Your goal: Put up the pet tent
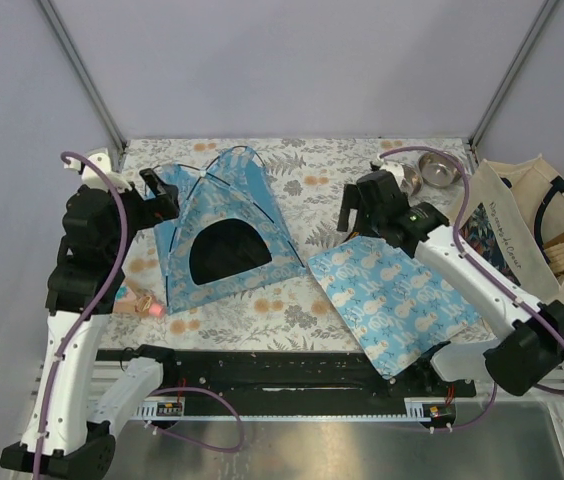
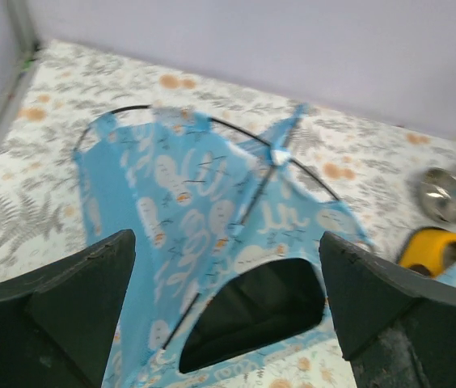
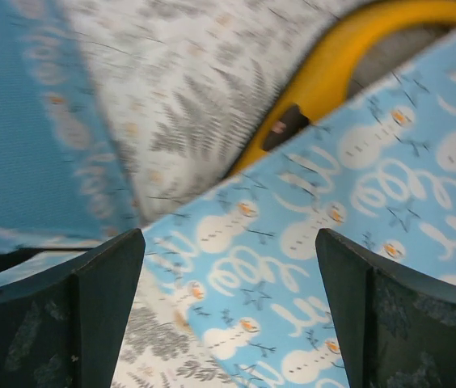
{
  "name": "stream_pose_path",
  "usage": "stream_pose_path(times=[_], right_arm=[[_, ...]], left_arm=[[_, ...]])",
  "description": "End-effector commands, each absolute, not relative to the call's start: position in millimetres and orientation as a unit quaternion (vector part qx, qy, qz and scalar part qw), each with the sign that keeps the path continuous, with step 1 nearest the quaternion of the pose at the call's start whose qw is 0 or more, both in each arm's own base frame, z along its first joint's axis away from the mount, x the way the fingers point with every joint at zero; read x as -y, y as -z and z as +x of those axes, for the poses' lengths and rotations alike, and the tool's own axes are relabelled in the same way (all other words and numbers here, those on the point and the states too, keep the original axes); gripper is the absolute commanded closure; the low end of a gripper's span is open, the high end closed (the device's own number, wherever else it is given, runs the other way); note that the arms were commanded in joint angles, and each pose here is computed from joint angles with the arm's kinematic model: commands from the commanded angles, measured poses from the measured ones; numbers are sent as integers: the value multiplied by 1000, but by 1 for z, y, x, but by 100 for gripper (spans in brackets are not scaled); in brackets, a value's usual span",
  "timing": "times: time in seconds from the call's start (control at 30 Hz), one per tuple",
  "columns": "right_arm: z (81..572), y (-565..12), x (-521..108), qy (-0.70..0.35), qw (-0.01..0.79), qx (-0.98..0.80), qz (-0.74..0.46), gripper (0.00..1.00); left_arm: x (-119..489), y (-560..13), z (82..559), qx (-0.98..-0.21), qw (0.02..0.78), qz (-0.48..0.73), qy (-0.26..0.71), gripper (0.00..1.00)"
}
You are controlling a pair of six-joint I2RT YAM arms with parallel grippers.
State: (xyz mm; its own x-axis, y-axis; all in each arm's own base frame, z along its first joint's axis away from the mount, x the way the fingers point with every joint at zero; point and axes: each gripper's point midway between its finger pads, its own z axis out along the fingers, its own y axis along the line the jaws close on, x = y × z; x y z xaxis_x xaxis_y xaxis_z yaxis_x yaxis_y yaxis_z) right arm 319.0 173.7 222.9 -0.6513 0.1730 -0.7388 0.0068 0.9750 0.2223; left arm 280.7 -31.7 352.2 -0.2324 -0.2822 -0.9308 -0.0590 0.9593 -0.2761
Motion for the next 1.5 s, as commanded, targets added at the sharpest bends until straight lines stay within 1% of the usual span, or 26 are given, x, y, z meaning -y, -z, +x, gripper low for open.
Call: stream_pose_path(times=[0.0,0.1,0.17,0.33,0.4,0.47,0.57,0.63,0.77,0.87,0.97,1.07,1.2,1.4,1.47], right_arm=[[306,-155,-128,-14,342,-931,125,3],[293,-119,-123,-16,290,-947,136,3],[285,-102,-126,-25,268,-953,135,3],[277,-90,-130,-48,257,-952,158,5],[279,-91,-133,-53,257,-951,162,11],[279,-93,-134,-55,254,-951,169,16],[278,-99,-133,-57,256,-948,181,21],[276,-107,-130,-58,264,-944,190,22],[268,-129,-116,-49,290,-934,201,20],[255,-145,-103,-42,305,-928,211,15],[242,-161,-93,-48,321,-919,223,11],[226,-172,-83,-57,336,-910,235,11],[208,-193,-74,-77,355,-898,248,11],[190,-221,-62,-93,387,-888,232,11],[186,-228,-61,-95,392,-888,221,12]], left_arm=[[83,-378,262,-767,605,-6,212,1],[132,-374,242,-759,553,59,339,1],[157,-357,235,-755,511,75,404,1],[227,-306,213,-760,426,97,481,4],[253,-283,206,-767,404,113,486,5],[270,-260,207,-782,396,121,466,5],[290,-230,215,-801,396,122,431,5],[309,-213,216,-800,393,128,435,5],[346,-172,208,-819,360,86,438,6],[372,-155,194,-833,352,70,421,5],[398,-143,175,-840,331,53,427,5],[418,-128,158,-844,314,28,435,5],[448,-126,144,-825,295,16,482,5],[473,-118,146,-817,286,-1,500,16],[473,-116,153,-819,297,-10,491,25]])
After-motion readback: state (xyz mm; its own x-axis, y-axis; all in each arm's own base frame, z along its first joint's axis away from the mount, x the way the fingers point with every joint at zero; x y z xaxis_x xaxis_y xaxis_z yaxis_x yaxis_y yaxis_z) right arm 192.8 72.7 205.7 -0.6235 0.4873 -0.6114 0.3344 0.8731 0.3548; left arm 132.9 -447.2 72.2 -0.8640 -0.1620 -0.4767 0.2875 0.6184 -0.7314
